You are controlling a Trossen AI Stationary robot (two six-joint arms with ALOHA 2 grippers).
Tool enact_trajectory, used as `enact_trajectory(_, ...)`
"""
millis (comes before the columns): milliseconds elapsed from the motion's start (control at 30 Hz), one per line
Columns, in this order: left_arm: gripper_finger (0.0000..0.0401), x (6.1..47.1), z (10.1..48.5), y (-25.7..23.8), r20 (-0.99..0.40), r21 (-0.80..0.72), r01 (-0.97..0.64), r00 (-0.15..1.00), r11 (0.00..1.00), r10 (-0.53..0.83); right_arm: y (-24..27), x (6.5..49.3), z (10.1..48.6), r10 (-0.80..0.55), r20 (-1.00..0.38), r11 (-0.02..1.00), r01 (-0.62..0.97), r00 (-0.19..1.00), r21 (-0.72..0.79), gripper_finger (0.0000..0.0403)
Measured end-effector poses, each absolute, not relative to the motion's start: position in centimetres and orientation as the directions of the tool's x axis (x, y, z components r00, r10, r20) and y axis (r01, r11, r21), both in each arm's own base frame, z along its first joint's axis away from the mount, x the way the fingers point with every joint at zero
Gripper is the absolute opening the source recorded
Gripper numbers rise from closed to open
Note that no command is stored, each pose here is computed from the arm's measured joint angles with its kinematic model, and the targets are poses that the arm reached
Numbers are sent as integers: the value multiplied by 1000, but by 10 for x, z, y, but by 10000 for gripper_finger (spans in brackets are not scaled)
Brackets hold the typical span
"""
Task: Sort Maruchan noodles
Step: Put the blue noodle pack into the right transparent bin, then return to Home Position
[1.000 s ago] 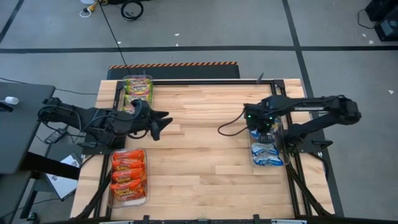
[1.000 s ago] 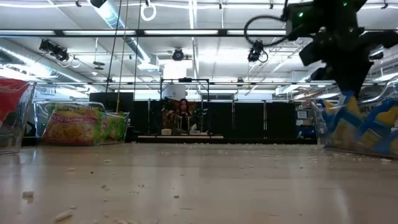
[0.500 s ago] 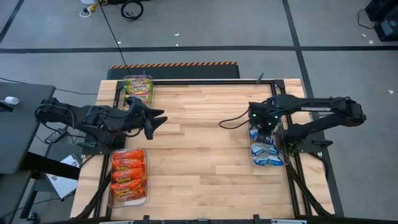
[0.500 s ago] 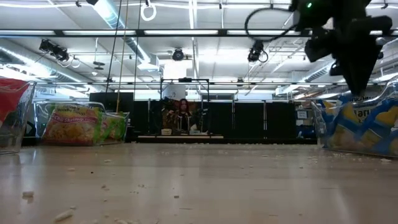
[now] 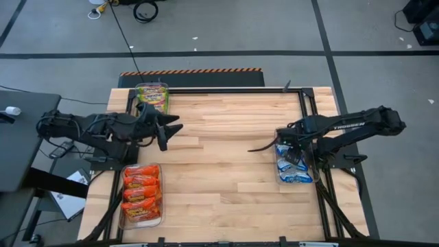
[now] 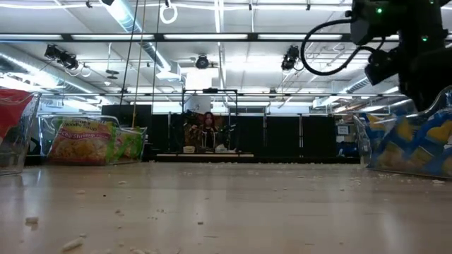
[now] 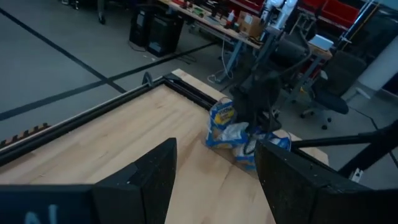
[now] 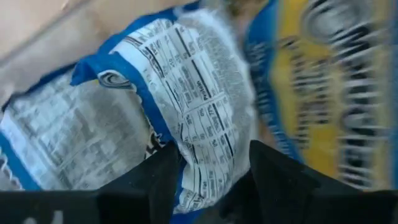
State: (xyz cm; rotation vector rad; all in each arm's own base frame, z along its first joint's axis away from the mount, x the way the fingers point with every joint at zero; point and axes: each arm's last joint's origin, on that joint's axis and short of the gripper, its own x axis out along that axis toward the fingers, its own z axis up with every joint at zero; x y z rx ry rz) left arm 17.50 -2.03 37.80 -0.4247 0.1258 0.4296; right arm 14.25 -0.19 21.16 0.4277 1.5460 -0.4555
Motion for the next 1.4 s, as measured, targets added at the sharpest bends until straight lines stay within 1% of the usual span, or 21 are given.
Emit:
enact_trajectory(67,219,174,378,-19,-207,-372,-431,902,822,379,-5,145,219,-58,-997,839,539,-41,-71,199)
enact_trajectory(133,219,173,379,-16,-206,-361,-438,898,823,388,-9,144,229,-119,-989,841,520,-85,-146,197)
enact_trajectory(233,219,172,380,-12,-198,-335,-452,891,826,408,-16,140,243,-258,-949,848,429,-180,-312,196)
enact_trajectory(300,219,171,381,-8,-195,-321,-467,884,824,425,-21,138,251,-344,-915,836,374,-213,-401,195)
enact_trajectory(400,219,171,381,-3,-197,-310,-459,888,833,416,-25,138,258,-362,-910,835,363,-201,-413,195)
enact_trajectory(467,219,171,381,0,-204,-314,-448,893,837,401,-25,139,265,-333,-933,846,393,-137,-360,195)
enact_trajectory(533,219,172,380,4,-211,-322,-431,901,843,380,-22,141,272,-304,-952,856,430,-30,-286,195)
enact_trajectory(600,219,173,379,6,-223,-320,-403,912,858,346,-18,144,280,-272,-952,865,469,144,-176,192)
enact_trajectory(633,219,176,377,6,-229,-316,-384,918,867,323,-15,146,284,-253,-935,874,473,250,-109,189)
enact_trajectory(700,213,181,371,5,-216,-329,-311,944,892,250,-8,151,294,-226,-852,895,447,473,10,180)
enact_trajectory(767,200,188,363,3,-163,-347,-210,973,914,161,-2,155,306,-199,-715,917,384,670,105,163)
enact_trajectory(800,190,191,361,1,-109,-358,-149,987,922,117,1,156,313,-185,-633,927,347,752,142,150)
enact_trajectory(867,160,195,354,-1,-7,-359,-45,999,932,45,5,152,325,-181,-476,930,307,861,202,117)
enact_trajectory(933,120,195,343,-1,6,-341,-12,1000,940,15,8,143,337,-171,-344,934,263,923,243,74)
enact_trajectory(1000,75,183,338,1,-27,-320,-30,999,947,23,9,129,347,-152,-252,937,220,956,271,27)
enact_trajectory(1033,51,172,340,2,-22,-318,-37,999,947,31,9,122,351,-136,-214,939,195,967,284,14)
enact_trajectory(1100,15,148,344,5,-22,-319,-57,998,946,53,8,107,356,-120,-165,943,164,979,289,15)
enact_trajectory(1167,11,123,343,8,-51,-315,-113,993,942,103,5,91,360,-124,-108,957,148,986,251,33)
enact_trajectory(1300,31,80,333,11,-126,-275,-294,955,915,269,2,64,366,-104,-6,980,103,995,171,64)
enact_trajectory(1333,35,73,331,11,-142,-301,-313,949,901,283,2,59,368,-95,21,981,90,995,174,68)
enact_trajectory(1400,39,61,329,10,-136,-403,-312,950,861,281,1,50,371,-77,68,961,56,995,272,71)
